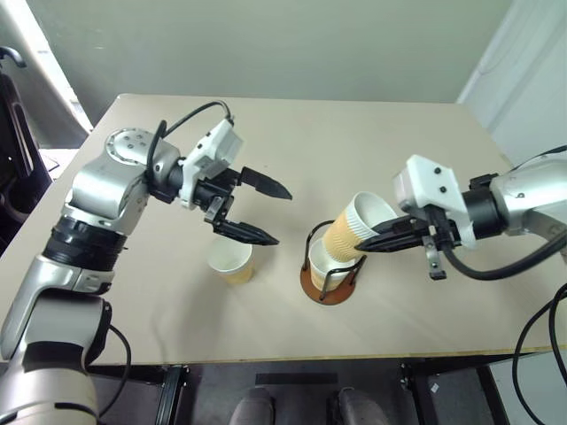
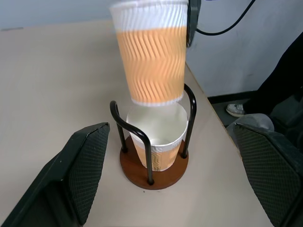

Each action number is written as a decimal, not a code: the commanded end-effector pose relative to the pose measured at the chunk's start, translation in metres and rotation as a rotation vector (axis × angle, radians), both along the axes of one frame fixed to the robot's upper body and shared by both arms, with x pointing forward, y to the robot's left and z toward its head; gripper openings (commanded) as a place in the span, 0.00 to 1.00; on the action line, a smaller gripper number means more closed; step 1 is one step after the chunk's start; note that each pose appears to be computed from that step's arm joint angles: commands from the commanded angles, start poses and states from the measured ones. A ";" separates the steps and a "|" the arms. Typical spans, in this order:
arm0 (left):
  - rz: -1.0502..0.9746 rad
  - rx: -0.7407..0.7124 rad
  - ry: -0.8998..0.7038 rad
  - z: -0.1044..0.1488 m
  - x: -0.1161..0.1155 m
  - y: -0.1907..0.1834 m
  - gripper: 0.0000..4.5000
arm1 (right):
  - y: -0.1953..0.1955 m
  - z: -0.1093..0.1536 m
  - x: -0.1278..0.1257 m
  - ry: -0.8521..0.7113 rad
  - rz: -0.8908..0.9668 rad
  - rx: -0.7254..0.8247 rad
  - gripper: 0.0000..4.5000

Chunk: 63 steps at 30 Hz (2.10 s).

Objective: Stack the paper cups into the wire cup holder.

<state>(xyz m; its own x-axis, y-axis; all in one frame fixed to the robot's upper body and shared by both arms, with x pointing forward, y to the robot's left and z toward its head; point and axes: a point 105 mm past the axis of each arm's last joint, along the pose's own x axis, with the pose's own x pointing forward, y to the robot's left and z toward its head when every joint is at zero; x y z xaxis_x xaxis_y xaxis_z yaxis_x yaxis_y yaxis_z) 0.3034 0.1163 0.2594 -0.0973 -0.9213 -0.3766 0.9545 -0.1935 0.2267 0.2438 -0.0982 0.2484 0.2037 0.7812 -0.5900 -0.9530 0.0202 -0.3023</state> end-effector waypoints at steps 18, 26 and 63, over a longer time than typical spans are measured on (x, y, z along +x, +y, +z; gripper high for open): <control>-0.037 0.002 -0.051 0.012 -0.006 0.001 1.00 | 0.003 -0.028 0.009 -0.044 0.078 -0.098 0.00; -0.033 0.008 -0.058 0.012 -0.006 0.001 1.00 | 0.009 -0.035 0.011 -0.042 0.110 -0.112 0.44; 0.002 0.016 -0.075 0.011 0.001 0.005 1.00 | -0.001 0.023 0.012 0.038 0.061 0.070 0.59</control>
<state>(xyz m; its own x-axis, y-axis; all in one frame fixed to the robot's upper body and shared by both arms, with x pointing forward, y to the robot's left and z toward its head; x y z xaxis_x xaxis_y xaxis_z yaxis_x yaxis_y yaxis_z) 0.3080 0.1192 0.2572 -0.0587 -0.9129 -0.4040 0.9547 -0.1696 0.2445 0.2574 -0.0980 0.2590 0.1002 0.8134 -0.5731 -0.9747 -0.0355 -0.2208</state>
